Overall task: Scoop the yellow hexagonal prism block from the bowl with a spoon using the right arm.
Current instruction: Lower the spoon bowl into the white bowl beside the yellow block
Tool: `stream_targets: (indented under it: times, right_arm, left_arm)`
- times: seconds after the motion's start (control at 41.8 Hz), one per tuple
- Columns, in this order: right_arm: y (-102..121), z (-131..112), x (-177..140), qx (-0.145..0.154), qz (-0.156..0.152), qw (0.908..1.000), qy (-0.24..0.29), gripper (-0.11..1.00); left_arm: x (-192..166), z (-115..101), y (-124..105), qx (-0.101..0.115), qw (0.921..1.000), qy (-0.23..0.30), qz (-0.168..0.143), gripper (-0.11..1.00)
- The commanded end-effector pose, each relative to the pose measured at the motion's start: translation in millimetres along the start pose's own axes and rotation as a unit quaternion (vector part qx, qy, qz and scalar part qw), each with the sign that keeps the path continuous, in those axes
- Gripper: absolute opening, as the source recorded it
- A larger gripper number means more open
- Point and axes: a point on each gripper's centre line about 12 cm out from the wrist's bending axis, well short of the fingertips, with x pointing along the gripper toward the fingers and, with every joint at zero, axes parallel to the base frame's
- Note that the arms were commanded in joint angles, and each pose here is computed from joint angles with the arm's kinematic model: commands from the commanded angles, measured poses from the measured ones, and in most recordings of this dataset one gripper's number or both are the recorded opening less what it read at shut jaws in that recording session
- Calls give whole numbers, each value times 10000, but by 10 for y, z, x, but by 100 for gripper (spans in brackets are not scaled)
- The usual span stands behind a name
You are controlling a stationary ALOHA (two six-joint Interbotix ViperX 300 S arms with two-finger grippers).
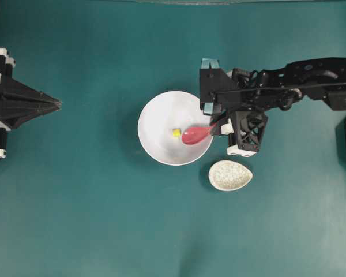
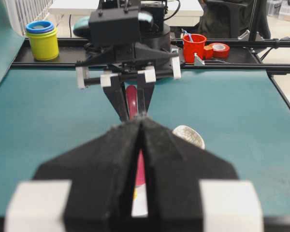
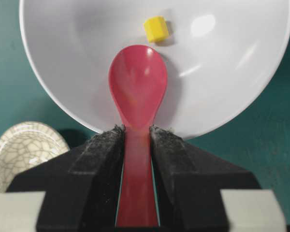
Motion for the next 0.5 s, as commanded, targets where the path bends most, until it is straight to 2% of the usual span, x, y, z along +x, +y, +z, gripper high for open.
stream_targets:
  times: [0.0, 0.479]
  right_arm:
    - [-7, 127, -41, -12, -25, 9998, -179, 25]
    - [-59, 274, 151, -11, -72, 9997, -217, 25]
  left_arm:
    - [21, 93, 4, 0, 9999, -123, 7, -1]
    - [19, 96, 4, 0, 9999, -130, 7, -1]
